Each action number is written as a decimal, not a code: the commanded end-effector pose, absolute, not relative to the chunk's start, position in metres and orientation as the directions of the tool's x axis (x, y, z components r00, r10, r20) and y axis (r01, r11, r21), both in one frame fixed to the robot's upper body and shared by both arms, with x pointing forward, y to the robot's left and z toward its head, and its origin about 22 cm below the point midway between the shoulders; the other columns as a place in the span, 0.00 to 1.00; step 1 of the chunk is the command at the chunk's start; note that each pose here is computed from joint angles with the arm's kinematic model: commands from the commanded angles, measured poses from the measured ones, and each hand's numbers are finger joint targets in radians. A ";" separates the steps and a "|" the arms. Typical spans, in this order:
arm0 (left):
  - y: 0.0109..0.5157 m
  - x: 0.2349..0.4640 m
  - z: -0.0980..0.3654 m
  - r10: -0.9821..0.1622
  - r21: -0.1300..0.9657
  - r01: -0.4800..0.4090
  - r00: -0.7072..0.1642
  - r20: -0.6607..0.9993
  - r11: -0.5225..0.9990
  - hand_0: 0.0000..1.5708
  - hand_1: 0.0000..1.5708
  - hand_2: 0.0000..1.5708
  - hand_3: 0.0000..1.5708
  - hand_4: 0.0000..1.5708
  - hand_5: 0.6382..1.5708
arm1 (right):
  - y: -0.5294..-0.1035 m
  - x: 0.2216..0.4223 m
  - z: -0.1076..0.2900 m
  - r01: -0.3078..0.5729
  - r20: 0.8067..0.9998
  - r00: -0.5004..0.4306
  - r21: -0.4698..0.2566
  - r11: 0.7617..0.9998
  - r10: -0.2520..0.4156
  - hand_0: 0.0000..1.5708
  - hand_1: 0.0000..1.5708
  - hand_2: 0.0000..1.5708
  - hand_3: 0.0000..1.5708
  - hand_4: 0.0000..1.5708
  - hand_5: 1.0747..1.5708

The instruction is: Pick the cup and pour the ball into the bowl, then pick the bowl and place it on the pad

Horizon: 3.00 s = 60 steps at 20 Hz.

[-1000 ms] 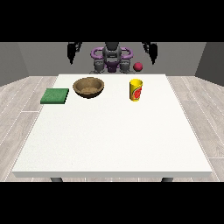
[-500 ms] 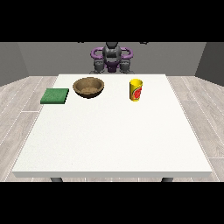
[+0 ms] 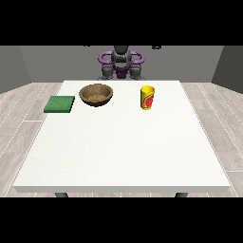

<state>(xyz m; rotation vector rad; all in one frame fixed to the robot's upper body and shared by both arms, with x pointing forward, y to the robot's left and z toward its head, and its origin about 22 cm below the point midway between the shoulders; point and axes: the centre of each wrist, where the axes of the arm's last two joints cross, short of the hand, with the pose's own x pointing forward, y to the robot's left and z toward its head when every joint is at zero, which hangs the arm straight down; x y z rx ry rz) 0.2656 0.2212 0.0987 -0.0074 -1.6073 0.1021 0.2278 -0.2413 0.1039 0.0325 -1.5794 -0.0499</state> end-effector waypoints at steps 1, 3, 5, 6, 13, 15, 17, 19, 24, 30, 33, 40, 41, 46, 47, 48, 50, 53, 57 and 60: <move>0.223 0.279 0.097 0.048 -0.056 -0.045 -0.171 0.984 0.997 0.00 0.00 0.00 0.00 0.38 0.98 | -0.234 0.236 0.106 -0.004 0.986 -0.151 0.072 0.997 -0.072 0.00 0.00 0.00 0.00 0.46 0.95; 0.206 0.280 0.085 0.033 -0.043 -0.037 -0.236 0.971 0.998 0.00 0.00 0.00 0.00 0.37 0.96 | -0.239 0.245 0.106 -0.003 0.981 -0.188 0.058 0.998 -0.058 0.00 0.00 0.00 0.14 0.46 0.96; 0.228 0.293 0.088 -0.012 -0.010 -0.078 -0.282 0.959 0.997 0.00 0.00 0.00 0.00 0.35 0.94 | -0.234 0.244 0.097 -0.025 0.971 -0.230 0.060 0.998 -0.064 0.00 0.00 0.00 0.00 0.45 0.94; 0.241 0.293 0.080 -0.013 -0.022 -0.105 -0.318 0.948 0.994 0.00 0.00 0.00 0.00 0.36 0.95 | -0.241 0.240 0.092 -0.056 0.959 -0.273 0.066 0.996 -0.079 0.00 0.00 0.00 0.00 0.45 0.95; 0.253 0.292 0.017 -0.042 0.018 -0.079 -0.325 0.945 0.997 0.00 0.00 0.00 0.00 0.23 0.91 | -0.280 0.252 0.099 -0.042 0.946 -0.318 0.060 0.997 -0.070 0.00 0.00 0.00 0.00 0.43 0.96; 0.257 0.309 0.010 -0.075 0.046 -0.104 -0.301 0.951 0.993 0.00 0.00 0.00 0.00 0.16 0.90 | -0.270 0.250 0.093 -0.065 0.949 -0.308 0.046 0.997 -0.064 0.00 0.00 0.00 0.00 0.43 0.97; 0.258 0.320 0.005 -0.054 0.034 -0.079 -0.256 0.965 0.996 0.00 0.00 0.00 0.00 0.03 0.88 | -0.287 0.255 0.087 -0.058 0.957 -0.281 0.051 0.997 -0.066 0.00 0.00 0.00 0.00 0.43 0.98; 0.262 0.322 0.007 -0.062 0.051 -0.047 -0.277 0.959 0.998 0.00 0.00 0.00 0.00 0.00 0.86 | -0.304 0.270 0.084 0.010 0.953 -0.295 0.081 0.997 -0.075 0.00 0.00 0.00 0.00 0.42 0.97; 0.259 0.328 -0.029 -0.070 0.056 -0.063 -0.242 0.968 0.996 0.00 0.00 0.00 0.00 0.10 0.85 | -0.302 0.267 0.071 -0.007 0.964 -0.258 0.072 0.997 -0.072 0.00 0.00 0.00 0.00 0.43 0.98; 0.256 0.351 -0.027 -0.066 0.035 -0.112 -0.283 0.957 0.993 0.00 0.00 0.00 0.00 0.13 0.85 | -0.331 0.282 0.106 -0.042 0.943 -0.329 0.037 0.998 -0.049 0.00 0.00 0.00 0.00 0.43 0.98; 0.279 0.345 -0.046 -0.070 0.037 -0.136 -0.253 0.965 0.990 0.00 0.00 0.00 0.00 0.41 0.96 | -0.323 0.270 0.085 -0.073 0.949 -0.307 0.050 0.996 -0.070 0.00 0.00 0.00 0.00 0.43 0.99; 0.274 0.345 -0.058 -0.275 0.201 -0.264 -0.285 0.918 0.943 0.81 0.81 1.00 1.00 0.85 0.91 | -0.342 0.274 0.129 -0.096 0.922 -0.381 0.032 0.995 -0.066 0.00 0.00 0.00 0.05 0.41 0.99; 0.280 0.332 -0.074 -0.274 0.206 -0.287 -0.224 0.935 0.936 0.81 0.81 1.00 1.00 0.86 0.89 | -0.337 0.260 0.118 -0.117 0.945 -0.318 0.040 0.992 -0.076 0.00 0.00 0.00 0.11 0.41 0.99; 0.270 0.348 -0.054 -0.365 0.323 -0.235 -0.163 0.917 0.917 0.82 0.82 1.00 1.00 0.90 0.83 | -0.369 0.261 0.085 -0.034 0.973 -0.216 0.077 0.996 -0.083 0.00 0.00 0.00 0.12 0.40 0.99; 0.252 0.347 -0.060 -0.385 0.344 -0.238 -0.155 0.910 0.908 0.81 0.81 1.00 1.00 0.89 0.86 | -0.378 0.266 0.105 -0.047 0.977 -0.196 0.073 0.996 -0.081 0.00 0.00 0.00 0.17 0.41 0.99; 0.234 0.370 -0.031 -0.408 0.368 -0.221 -0.175 0.896 0.903 0.81 0.81 1.00 1.00 0.89 0.85 | -0.380 0.280 0.111 -0.014 0.978 -0.193 0.077 0.997 -0.079 0.00 0.00 0.00 0.19 0.40 0.99; 0.229 0.362 -0.041 -0.522 0.493 -0.200 -0.138 0.842 0.847 0.82 0.82 1.00 1.00 0.90 0.87 | -0.376 0.271 0.083 0.006 0.988 -0.136 0.068 0.998 -0.067 0.00 0.00 0.00 0.21 0.41 0.99; 0.203 0.374 -0.026 -0.679 0.642 -0.224 -0.178 0.713 0.733 0.84 0.84 1.00 1.00 0.89 0.93 | -0.388 0.272 0.074 0.000 0.990 -0.115 0.081 0.997 -0.081 0.00 0.00 0.00 0.19 0.41 0.99; 0.188 0.383 -0.022 -0.870 0.832 -0.253 -0.151 0.470 0.494 0.87 0.87 1.00 1.00 0.93 0.96 | -0.388 0.278 0.073 -0.037 0.993 -0.085 0.083 0.996 -0.086 0.00 0.00 0.00 0.12 0.42 0.98; 0.155 0.385 -0.021 -0.913 0.895 -0.183 -0.121 0.389 0.406 0.87 0.87 1.00 1.00 0.93 0.96 | -0.391 0.270 0.042 -0.001 0.992 -0.033 0.125 0.992 -0.125 0.00 0.00 0.00 0.05 0.43 0.98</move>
